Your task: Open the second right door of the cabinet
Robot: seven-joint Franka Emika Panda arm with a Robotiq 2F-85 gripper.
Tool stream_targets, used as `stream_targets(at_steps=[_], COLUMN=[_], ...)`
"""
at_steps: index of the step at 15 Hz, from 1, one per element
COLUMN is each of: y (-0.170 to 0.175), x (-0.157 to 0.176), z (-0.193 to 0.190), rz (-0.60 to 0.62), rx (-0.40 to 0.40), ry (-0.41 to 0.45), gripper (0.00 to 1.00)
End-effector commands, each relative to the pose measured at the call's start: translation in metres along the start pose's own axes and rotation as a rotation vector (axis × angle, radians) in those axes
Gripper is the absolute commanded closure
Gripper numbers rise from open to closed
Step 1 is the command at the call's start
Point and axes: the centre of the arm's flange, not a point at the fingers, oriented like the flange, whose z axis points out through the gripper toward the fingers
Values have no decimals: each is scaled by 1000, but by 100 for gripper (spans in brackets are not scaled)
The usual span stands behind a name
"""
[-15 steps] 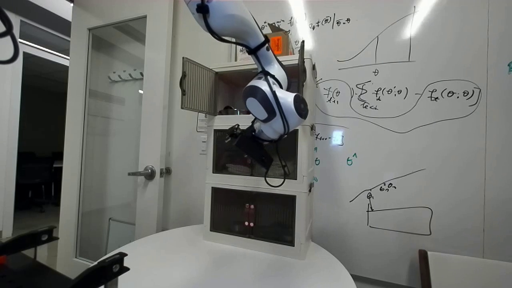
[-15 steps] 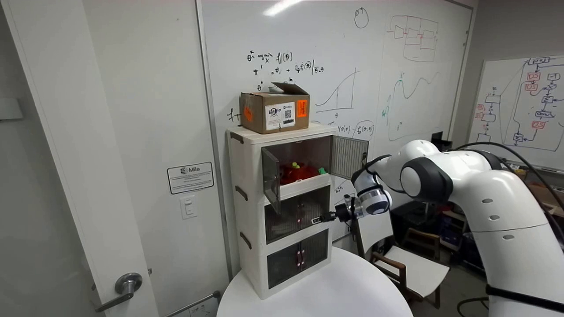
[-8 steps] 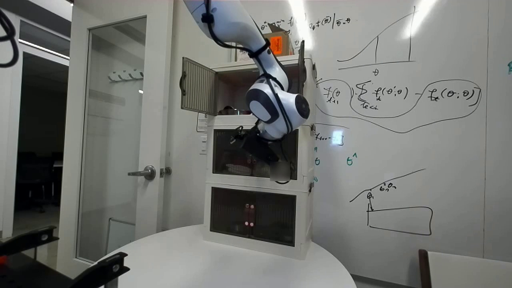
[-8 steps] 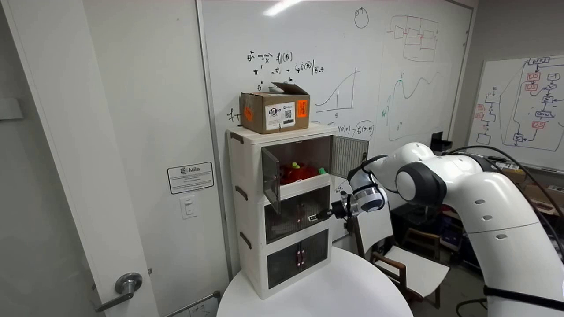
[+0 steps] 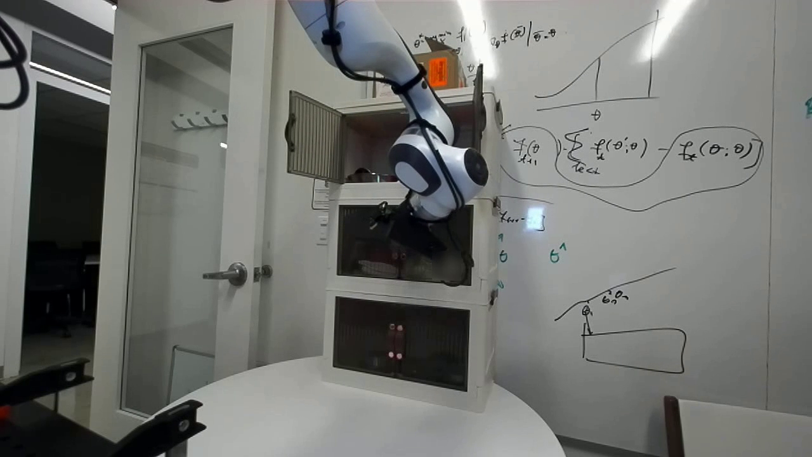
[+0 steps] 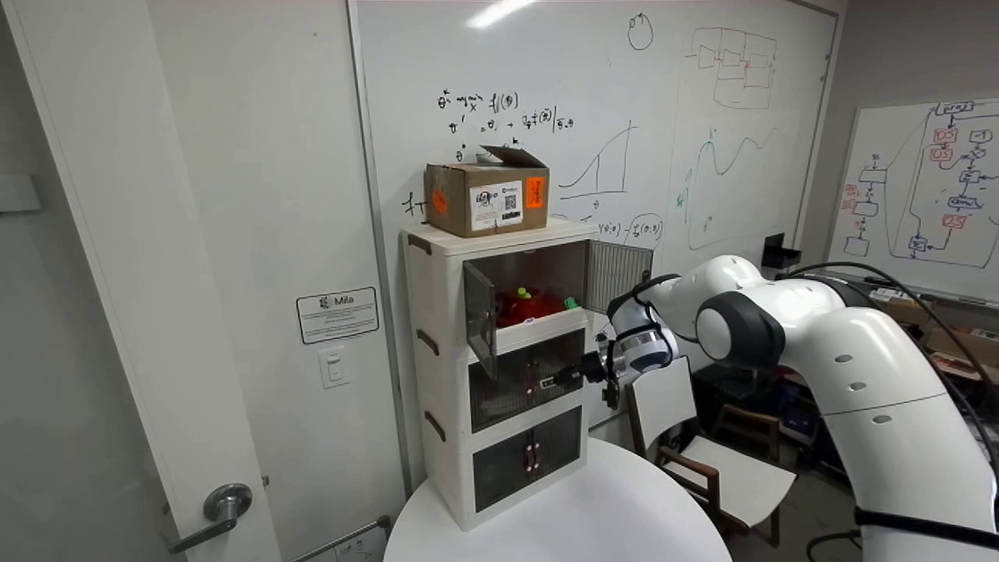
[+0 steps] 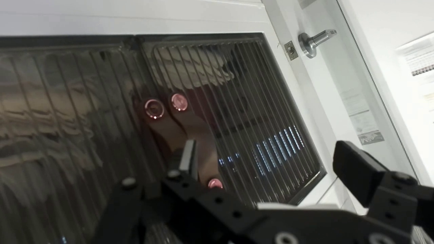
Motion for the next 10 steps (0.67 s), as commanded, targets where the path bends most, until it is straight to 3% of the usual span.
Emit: stream_targets(at_steps=[1, 10], y=[9, 21], x=[7, 9], z=[15, 24], rz=[-39, -33], rx=[-22, -63], ry=[16, 3], gripper=[0, 0])
